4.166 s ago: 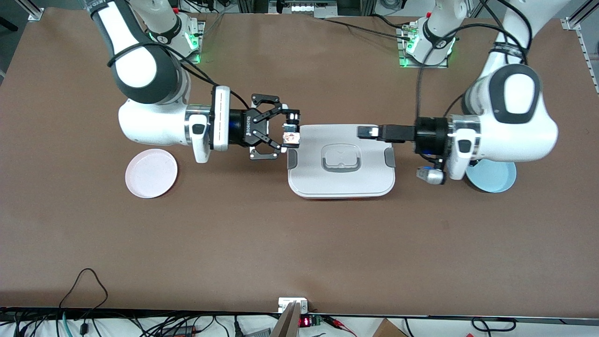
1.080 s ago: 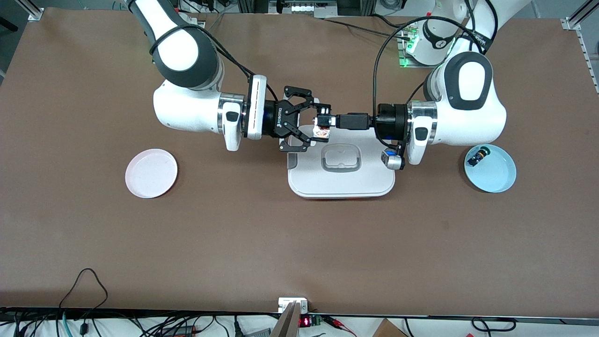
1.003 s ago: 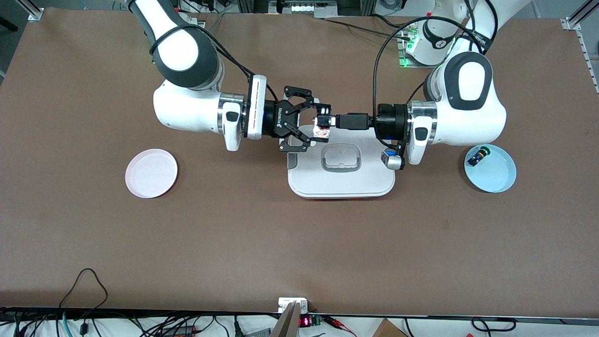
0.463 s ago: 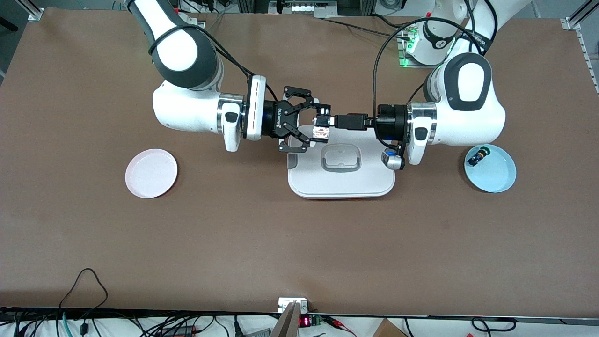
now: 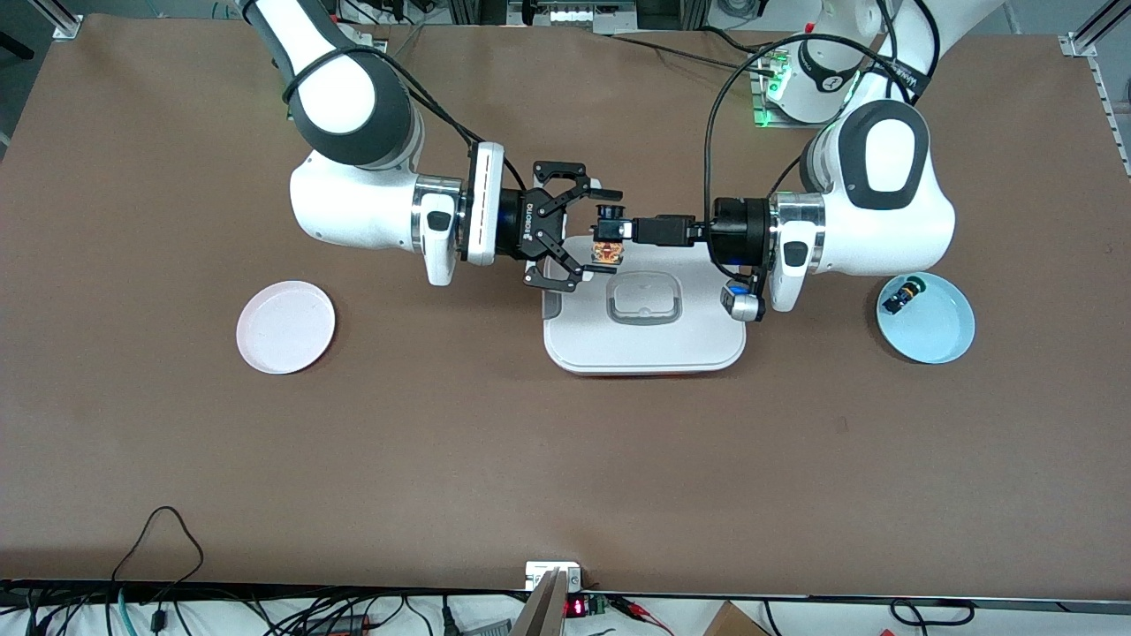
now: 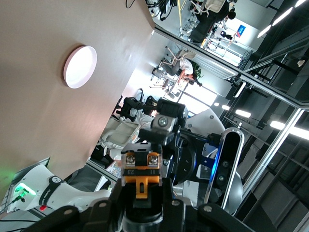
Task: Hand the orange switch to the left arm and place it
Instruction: 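Grasp the switch with the left gripper and open the right gripper, then carry the switch to the blue plate while the right gripper withdraws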
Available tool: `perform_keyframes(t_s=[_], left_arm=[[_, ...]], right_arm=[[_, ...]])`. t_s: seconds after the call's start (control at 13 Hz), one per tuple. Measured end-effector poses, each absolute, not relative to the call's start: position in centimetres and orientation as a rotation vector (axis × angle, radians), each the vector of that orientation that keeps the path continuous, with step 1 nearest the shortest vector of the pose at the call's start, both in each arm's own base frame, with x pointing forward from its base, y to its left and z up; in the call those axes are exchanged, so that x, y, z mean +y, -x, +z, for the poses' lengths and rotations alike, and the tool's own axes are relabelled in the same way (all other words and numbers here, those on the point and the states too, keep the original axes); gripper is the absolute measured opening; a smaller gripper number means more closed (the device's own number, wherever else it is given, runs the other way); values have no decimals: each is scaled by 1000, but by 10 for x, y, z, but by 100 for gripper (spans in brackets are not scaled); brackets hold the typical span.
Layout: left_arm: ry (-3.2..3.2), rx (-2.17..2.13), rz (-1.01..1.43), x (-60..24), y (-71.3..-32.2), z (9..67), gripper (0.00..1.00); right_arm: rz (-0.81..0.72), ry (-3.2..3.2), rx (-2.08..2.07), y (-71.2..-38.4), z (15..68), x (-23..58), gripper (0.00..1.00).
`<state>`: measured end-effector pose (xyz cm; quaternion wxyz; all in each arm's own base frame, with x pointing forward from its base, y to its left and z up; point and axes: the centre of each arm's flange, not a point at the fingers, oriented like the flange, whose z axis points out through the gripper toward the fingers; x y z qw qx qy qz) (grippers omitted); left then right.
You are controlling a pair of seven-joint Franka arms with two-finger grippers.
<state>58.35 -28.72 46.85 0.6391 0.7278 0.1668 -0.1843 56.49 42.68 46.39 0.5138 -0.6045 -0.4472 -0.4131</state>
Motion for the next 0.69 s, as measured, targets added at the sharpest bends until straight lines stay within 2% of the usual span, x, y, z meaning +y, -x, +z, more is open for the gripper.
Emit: perform_keyframes(t_s=[0.39,0.69], left_arm=[[-1692,374,-415,-249,-594,474,34],[-1967,309,-427,-154,-595,477,34]], right_arm=[[-995,1459,-1074,-565,463,426,100],[-964,1550,-1018,-575,439,394,100]])
